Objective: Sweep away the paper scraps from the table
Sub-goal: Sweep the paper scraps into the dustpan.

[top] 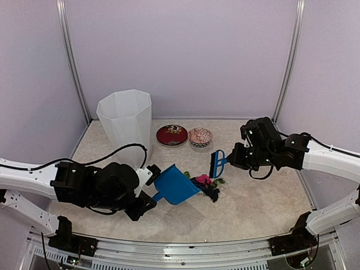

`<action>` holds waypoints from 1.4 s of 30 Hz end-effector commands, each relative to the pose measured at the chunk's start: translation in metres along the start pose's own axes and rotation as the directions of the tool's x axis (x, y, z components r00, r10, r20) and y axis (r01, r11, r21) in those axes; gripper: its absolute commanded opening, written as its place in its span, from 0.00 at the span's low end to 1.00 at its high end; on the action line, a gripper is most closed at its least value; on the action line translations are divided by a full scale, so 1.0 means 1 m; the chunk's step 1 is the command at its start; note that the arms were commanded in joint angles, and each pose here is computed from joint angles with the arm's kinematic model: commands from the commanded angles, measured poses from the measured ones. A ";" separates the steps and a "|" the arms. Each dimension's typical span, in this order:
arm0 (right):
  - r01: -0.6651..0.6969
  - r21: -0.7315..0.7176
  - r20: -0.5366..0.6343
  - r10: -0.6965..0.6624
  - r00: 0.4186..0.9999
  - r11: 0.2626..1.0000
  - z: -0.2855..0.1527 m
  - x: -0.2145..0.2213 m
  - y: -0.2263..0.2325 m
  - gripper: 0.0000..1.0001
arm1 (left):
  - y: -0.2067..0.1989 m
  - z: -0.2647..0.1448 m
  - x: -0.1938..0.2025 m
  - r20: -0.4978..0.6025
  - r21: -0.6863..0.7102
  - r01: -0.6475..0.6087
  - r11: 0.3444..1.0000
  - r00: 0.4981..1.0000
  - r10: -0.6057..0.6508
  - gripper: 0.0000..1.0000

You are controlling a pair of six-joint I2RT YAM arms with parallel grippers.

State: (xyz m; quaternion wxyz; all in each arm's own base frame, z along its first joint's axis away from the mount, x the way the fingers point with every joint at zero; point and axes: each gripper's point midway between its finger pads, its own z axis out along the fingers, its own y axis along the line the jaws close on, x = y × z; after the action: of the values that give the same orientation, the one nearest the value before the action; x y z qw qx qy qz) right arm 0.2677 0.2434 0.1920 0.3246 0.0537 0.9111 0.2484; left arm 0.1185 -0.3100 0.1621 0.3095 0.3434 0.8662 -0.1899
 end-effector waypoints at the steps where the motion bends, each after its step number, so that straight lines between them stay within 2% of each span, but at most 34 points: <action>1: 0.076 0.012 0.049 -0.076 0.996 0.997 0.003 -0.019 0.005 0.00 | -0.011 0.003 0.004 -0.033 0.042 -0.008 0.999 0.999 0.009 0.00; 7: 0.184 0.151 0.086 -0.198 0.976 0.971 -0.006 -0.038 -0.022 0.00 | -0.019 0.015 0.026 -0.105 0.089 -0.005 0.996 0.994 0.014 0.00; 14: 0.364 0.275 0.024 -0.384 0.923 0.890 -0.007 -0.041 -0.047 0.00 | -0.026 0.029 0.045 -0.164 0.137 0.009 0.991 0.986 0.014 0.00; 24: 0.620 0.269 -0.128 -0.611 0.781 0.737 0.015 -0.031 -0.052 0.00 | -0.026 0.054 0.058 -0.254 0.155 0.115 0.981 0.964 -0.073 0.00; 35: 0.832 0.242 -0.321 -0.768 0.554 0.499 0.046 -0.001 -0.047 0.00 | -0.019 0.074 0.052 -0.284 0.157 0.226 0.961 0.943 -0.175 0.00; 38: 0.857 0.234 -0.347 -0.784 0.514 0.459 0.049 0.006 -0.041 0.00 | -0.019 0.083 0.056 -0.309 0.147 0.236 0.961 0.934 -0.182 0.00; 42: 0.870 0.197 -0.373 -0.786 0.493 0.452 0.049 0.022 -0.029 0.00 | -0.021 0.097 0.055 -0.323 0.132 0.258 0.957 0.924 -0.205 0.00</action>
State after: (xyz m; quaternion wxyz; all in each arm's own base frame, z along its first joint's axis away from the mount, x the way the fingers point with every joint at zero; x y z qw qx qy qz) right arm 0.2911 0.2358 0.1273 0.2912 -0.3534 0.8837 -0.0969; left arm 0.1060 -0.3329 0.0542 0.1182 0.3034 0.9186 -0.2238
